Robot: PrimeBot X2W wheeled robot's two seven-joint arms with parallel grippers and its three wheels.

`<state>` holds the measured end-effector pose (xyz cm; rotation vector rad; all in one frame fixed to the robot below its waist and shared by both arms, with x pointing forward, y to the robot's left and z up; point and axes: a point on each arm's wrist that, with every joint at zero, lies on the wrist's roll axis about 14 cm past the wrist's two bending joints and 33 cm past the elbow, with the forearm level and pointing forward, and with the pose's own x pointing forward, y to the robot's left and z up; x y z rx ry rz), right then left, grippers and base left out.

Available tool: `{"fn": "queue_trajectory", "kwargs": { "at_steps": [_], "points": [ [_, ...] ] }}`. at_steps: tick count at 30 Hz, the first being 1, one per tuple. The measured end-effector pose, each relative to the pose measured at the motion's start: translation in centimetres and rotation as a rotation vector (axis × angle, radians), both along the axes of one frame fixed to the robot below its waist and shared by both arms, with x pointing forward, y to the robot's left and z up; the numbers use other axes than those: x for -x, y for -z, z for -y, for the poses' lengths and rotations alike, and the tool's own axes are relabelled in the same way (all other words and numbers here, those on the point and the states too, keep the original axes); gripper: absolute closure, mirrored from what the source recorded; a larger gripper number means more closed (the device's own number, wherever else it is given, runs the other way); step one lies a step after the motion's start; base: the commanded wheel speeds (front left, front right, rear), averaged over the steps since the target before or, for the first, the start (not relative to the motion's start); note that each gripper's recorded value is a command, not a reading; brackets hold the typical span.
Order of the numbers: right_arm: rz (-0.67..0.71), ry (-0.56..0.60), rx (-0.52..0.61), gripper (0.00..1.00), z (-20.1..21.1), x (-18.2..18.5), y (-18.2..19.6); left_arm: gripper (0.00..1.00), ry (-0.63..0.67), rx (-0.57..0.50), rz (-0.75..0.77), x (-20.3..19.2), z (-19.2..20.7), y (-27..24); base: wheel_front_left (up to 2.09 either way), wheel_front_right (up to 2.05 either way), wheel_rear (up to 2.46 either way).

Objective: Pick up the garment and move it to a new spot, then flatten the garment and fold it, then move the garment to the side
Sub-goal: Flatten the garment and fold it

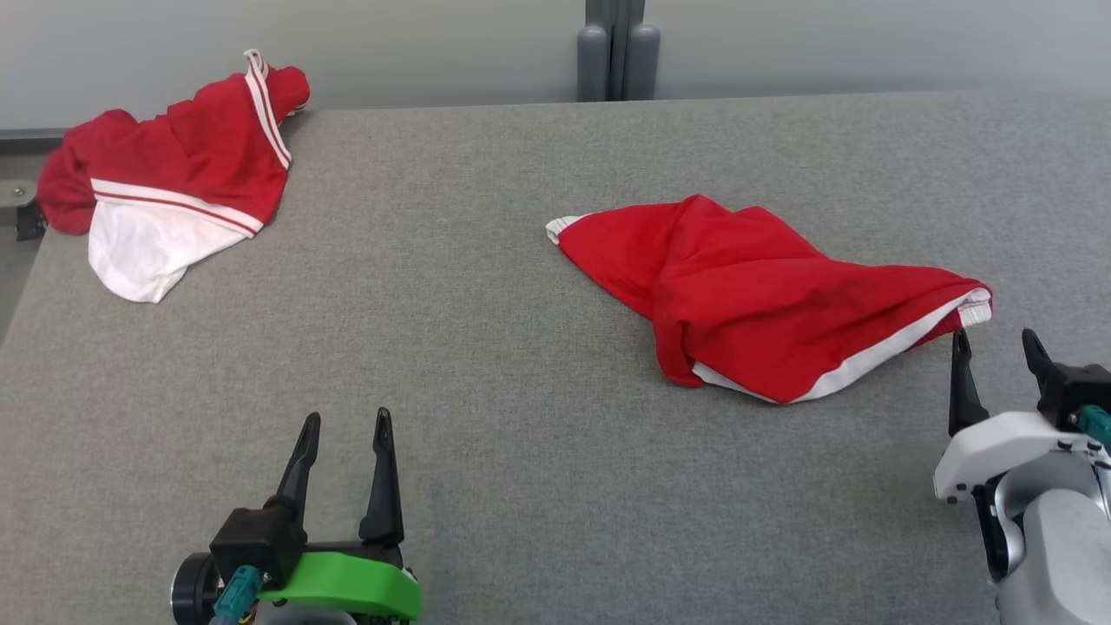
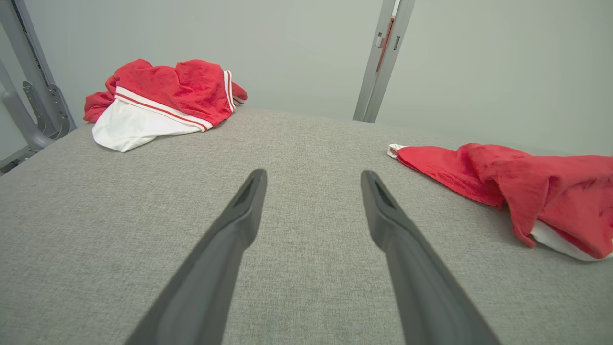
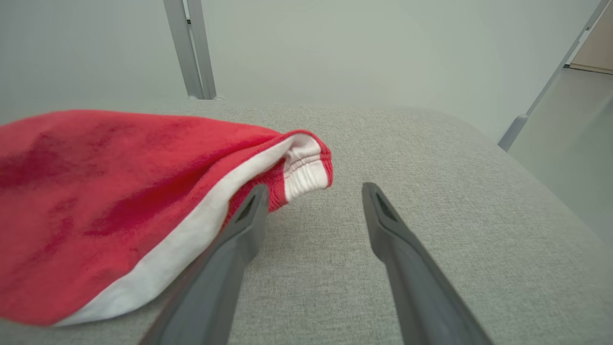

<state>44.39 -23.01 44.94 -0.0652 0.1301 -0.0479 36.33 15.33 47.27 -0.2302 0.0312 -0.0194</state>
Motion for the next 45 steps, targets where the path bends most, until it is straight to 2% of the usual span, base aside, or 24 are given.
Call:
{"fn": "queue_trajectory", "kwargs": {
  "at_steps": [5,8,12,17,18,22,28,34,35,36,39,40,45],
  "points": [
    [0.012,0.048,0.010,0.00,1.7,2.5,-0.2,0.00,0.030,0.000,0.008,0.1,0.9,-0.2,0.00,0.00,0.00],
    [0.055,0.010,0.014,0.00,0.4,3.0,-1.4,0.00,0.047,0.002,0.015,0.1,1.4,-0.4,0.00,0.00,0.00],
    [0.062,-0.128,-0.021,0.00,-4.8,3.5,-1.4,0.00,0.059,-0.003,0.021,0.1,1.7,-0.6,0.00,0.00,0.00],
    [-0.003,-0.323,-0.052,0.00,-11.5,4.0,0.5,0.00,0.052,-0.004,0.013,0.4,1.4,-0.3,0.00,0.00,0.00],
    [-0.026,-0.392,-0.056,0.00,-13.9,3.9,1.1,0.00,0.041,-0.005,0.010,0.4,1.1,-0.3,0.00,0.00,0.00],
    [-0.089,-0.481,-0.057,0.00,-16.8,3.4,2.7,0.00,0.012,-0.009,0.005,0.5,0.2,-0.2,0.00,0.00,0.00],
    [-0.149,-0.534,-0.039,0.00,-18.6,1.8,4.2,0.00,-0.038,-0.015,-0.006,0.8,-1.4,0.1,0.00,0.00,0.00],
    [-0.169,-0.542,0.064,0.00,-17.2,-0.5,5.1,0.00,-0.081,-0.015,-0.022,1.0,-2.6,0.5,0.00,0.00,0.00],
    [-0.185,-0.548,0.082,0.06,-17.1,-0.5,5.7,0.00,-0.086,-0.016,-0.026,1.0,-2.7,0.6,0.00,0.00,0.00],
    [-0.201,-0.556,0.096,0.47,-17.1,-0.4,6.2,0.00,-0.091,-0.017,-0.029,1.0,-2.9,0.7,0.00,0.00,0.00],
    [-0.221,-0.562,0.114,0.77,-17.1,-0.8,6.9,0.00,-0.099,-0.014,-0.032,0.9,-3.1,0.8,0.00,0.00,0.00],
    [-0.220,-0.563,0.115,1.00,-17.3,-1.1,6.8,0.00,-0.100,-0.014,-0.034,0.9,-3.1,0.8,0.00,0.00,0.00],
    [-0.154,-0.575,0.085,1.00,-18.7,-1.8,5.0,0.00,-0.101,-0.013,-0.038,0.8,-3.1,1.0,0.00,0.00,0.00]
  ]
}}
